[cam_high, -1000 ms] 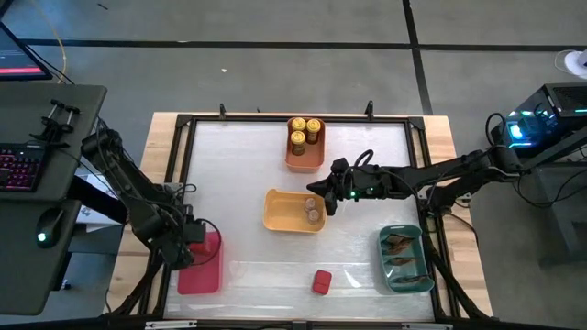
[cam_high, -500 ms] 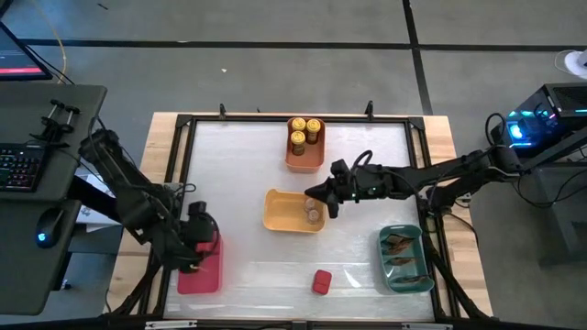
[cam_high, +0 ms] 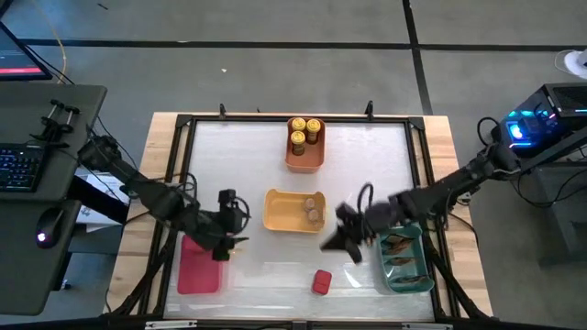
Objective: Sort spices by type
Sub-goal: Put the red seasoning can into the red bin
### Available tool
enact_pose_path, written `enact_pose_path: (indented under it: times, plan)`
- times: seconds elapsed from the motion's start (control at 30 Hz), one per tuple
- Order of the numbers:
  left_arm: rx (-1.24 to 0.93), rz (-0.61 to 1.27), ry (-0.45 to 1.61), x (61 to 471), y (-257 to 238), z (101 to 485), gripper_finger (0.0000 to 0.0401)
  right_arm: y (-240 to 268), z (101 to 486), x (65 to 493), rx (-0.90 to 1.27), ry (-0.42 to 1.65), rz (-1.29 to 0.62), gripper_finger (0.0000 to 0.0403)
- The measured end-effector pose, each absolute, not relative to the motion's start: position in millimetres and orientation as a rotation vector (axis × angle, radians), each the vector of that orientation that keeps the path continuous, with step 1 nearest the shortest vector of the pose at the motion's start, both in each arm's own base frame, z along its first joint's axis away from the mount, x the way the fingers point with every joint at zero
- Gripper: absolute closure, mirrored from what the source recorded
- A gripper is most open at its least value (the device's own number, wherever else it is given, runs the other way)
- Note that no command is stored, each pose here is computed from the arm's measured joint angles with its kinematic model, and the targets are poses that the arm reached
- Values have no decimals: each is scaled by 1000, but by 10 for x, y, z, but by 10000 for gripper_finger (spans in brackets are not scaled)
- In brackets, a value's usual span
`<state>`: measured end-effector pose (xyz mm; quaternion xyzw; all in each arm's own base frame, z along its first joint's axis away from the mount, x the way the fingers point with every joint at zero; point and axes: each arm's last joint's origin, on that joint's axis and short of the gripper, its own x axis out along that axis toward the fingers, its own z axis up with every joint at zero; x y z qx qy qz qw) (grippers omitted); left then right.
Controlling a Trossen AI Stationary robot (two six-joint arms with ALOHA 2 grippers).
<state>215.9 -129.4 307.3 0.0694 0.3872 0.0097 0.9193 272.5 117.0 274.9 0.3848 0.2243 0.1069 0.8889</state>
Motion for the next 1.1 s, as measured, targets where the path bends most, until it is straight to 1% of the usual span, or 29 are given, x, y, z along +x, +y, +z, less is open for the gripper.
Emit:
enact_pose_path:
  times: [0.1,0.17,0.23,0.37,0.4,0.53,0.73,0.93,1.1]
  plan:
    - [103,46,775,2087,-1164,3177,169,1415,2660,2568,846,593,213,403]
    - [70,54,732,2009,-1071,3286,202,1526,2615,2477,880,659,189,403]
    - [43,83,684,1931,-977,3386,249,1621,2562,2424,893,756,149,403]
    - [20,188,597,1810,-805,3523,370,1818,2436,2496,831,965,135,403]
    - [8,213,581,1795,-774,3543,385,1864,2400,2553,804,1004,139,403]
    - [-31,272,554,1773,-709,3572,392,2028,2217,2815,654,1127,137,403]
    - [-74,263,574,1753,-734,3552,399,2158,2010,3093,505,1287,109,403]
    - [-77,220,723,1584,-879,3391,401,2224,1983,3359,420,1256,142,403]
    - [-129,201,769,1489,-1057,3068,401,2095,1927,3619,338,1198,117,403]
